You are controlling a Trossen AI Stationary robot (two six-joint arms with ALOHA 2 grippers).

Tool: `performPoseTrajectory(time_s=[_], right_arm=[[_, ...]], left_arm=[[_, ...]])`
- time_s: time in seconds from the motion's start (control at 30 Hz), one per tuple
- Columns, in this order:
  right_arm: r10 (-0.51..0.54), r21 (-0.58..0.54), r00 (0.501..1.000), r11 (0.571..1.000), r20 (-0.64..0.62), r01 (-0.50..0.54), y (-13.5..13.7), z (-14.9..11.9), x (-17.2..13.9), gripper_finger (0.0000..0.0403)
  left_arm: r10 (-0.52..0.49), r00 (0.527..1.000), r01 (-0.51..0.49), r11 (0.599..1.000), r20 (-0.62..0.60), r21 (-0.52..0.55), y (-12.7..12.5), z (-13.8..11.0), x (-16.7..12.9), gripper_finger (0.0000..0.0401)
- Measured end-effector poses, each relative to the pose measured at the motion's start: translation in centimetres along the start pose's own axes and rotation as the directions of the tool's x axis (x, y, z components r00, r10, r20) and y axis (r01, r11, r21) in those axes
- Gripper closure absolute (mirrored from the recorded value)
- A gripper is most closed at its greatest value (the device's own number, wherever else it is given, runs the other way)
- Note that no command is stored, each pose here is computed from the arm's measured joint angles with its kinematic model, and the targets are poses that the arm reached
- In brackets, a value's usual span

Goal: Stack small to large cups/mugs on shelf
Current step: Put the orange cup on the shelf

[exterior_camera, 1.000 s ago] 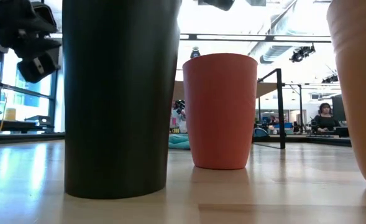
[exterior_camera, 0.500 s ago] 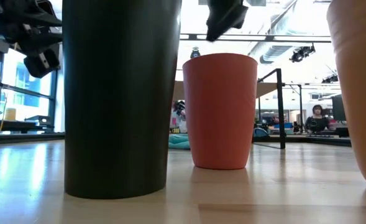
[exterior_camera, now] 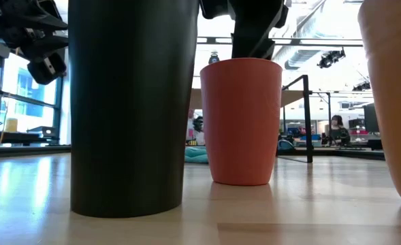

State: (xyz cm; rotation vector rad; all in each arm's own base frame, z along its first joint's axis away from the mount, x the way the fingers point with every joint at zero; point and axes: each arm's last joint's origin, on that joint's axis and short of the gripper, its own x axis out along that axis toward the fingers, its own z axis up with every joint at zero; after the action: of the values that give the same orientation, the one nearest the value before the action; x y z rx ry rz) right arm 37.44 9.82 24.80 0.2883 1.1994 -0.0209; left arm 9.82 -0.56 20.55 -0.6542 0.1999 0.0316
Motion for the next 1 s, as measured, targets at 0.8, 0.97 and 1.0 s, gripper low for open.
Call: performPoseTrajectory(time_s=[0.8, 0.97, 1.0], right_arm=[[-0.033, -0.012, 0.999, 0.999, -0.022, 0.033, 0.0, -0.3, 0.6, 0.0268], [-0.035, -0.009, 0.999, 0.999, -0.026, 0.034, 0.0, -0.2, 0.9, 0.0268], [-0.036, -0.009, 0.999, 0.999, -0.029, 0.036, 0.0, -0.2, 1.1, 0.0268]], left_arm=[[0.005, 1.000, -0.005, 1.000, 0.005, 0.004, 0.0, 0.0, 0.0, 0.0309], [0.005, 1.000, -0.005, 1.000, 0.005, -0.001, 0.0, 0.0, 0.0, 0.0309], [0.005, 1.000, -0.005, 1.000, 0.005, -0.004, 0.0, 0.0, 0.0, 0.0309]])
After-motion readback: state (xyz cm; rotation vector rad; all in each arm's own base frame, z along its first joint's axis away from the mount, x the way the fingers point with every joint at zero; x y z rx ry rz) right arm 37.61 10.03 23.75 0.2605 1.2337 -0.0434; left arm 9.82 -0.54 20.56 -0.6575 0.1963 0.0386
